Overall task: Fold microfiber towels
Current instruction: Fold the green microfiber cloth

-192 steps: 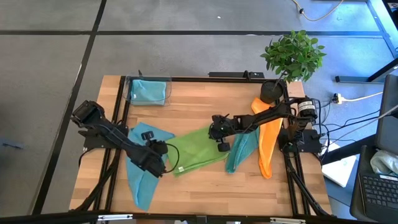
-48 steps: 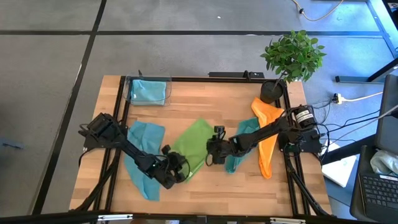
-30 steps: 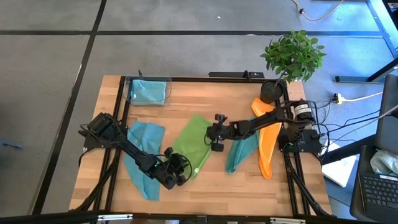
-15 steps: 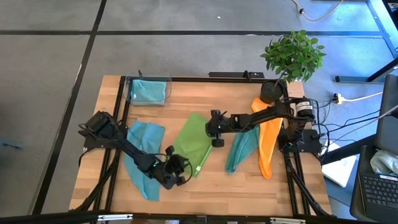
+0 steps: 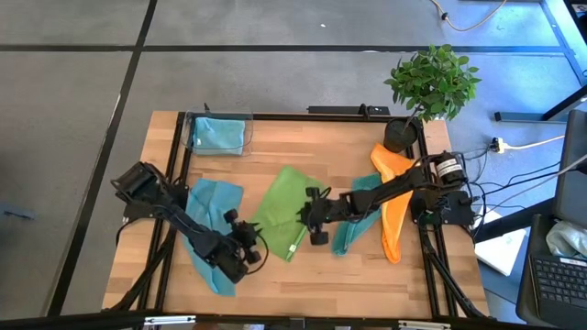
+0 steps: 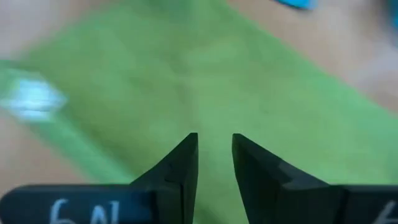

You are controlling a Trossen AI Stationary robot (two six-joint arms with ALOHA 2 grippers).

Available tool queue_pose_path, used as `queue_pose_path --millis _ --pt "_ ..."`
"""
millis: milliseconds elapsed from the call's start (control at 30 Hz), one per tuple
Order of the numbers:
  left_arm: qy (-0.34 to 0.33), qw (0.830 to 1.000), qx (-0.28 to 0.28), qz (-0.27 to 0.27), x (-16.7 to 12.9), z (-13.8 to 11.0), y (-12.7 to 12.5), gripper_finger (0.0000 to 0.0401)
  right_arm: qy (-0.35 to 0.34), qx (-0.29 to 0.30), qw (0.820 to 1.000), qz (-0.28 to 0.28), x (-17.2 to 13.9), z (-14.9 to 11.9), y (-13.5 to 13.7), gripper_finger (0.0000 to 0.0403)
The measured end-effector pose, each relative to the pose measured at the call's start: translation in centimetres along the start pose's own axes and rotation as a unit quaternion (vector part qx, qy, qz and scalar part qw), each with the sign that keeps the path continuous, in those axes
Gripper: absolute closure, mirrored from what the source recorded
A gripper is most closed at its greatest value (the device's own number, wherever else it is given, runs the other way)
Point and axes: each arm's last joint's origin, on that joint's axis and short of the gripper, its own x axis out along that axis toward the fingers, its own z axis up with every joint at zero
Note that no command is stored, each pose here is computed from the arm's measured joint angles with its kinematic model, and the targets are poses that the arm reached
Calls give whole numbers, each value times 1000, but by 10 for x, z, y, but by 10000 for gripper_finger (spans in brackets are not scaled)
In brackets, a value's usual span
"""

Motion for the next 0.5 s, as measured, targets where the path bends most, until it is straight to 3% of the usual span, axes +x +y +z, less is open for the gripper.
queue_pose_path --millis 100,367,433,500 --pt "45 999 -11 -17 7 -6 -3 323 11 4 999 -51 1 -2 -6 302" --pt "57 996 -68 -31 7 -8 -7 323 55 -10 996 -76 5 -12 -31 302" --pt "56 993 -89 -44 6 -8 -10 323 66 -30 995 -73 6 -15 -37 302" --pt "53 990 -111 -62 4 -7 -15 323 67 -52 996 -32 6 -16 -37 303"
